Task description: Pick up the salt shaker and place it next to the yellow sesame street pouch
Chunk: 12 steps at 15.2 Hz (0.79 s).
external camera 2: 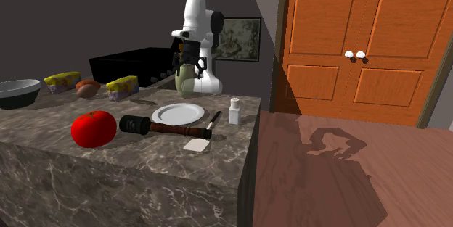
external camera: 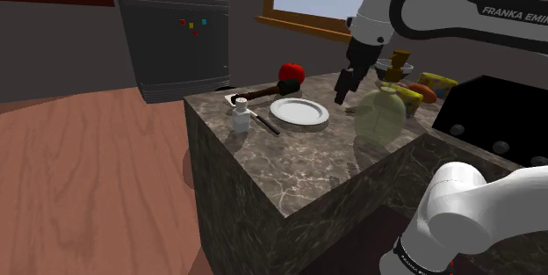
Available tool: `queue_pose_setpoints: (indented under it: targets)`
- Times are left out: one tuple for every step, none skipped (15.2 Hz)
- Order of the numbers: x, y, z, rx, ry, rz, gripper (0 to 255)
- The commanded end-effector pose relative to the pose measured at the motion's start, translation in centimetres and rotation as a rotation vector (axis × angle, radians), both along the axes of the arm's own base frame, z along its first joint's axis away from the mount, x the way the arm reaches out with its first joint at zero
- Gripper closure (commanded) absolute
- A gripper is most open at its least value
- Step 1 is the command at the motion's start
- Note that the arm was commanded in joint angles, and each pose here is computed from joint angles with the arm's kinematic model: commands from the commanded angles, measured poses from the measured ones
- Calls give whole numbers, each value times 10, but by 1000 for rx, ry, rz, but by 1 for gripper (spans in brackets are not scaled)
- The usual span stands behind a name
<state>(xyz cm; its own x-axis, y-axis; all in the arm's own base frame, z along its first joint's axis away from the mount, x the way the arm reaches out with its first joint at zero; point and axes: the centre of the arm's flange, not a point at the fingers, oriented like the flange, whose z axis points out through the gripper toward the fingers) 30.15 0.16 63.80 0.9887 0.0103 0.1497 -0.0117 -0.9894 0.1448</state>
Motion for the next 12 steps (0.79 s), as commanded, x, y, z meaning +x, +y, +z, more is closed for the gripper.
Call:
queue_pose_setpoints:
  targets:
    - [0, 0, 0, 0, 0, 0, 0]
    - [8, 11, -1, 2, 3, -12, 0]
    - [17, 21, -2, 4, 5, -25, 0]
    - [25, 32, -3, 6, 8, -37, 0]
    - [34, 42, -4, 8, 10, -49, 0]
    - [43, 52, -5, 10, 13, -61, 0]
    - [52, 63, -5, 12, 15, -74, 0]
    - [61, 73, -6, 14, 18, -86, 0]
    - [70, 83, -7, 16, 21, -98, 0]
    - [79, 92, -8, 18, 23, -111, 0]
    - [89, 102, -9, 20, 26, -123, 0]
    - [98, 112, -10, 22, 28, -135, 0]
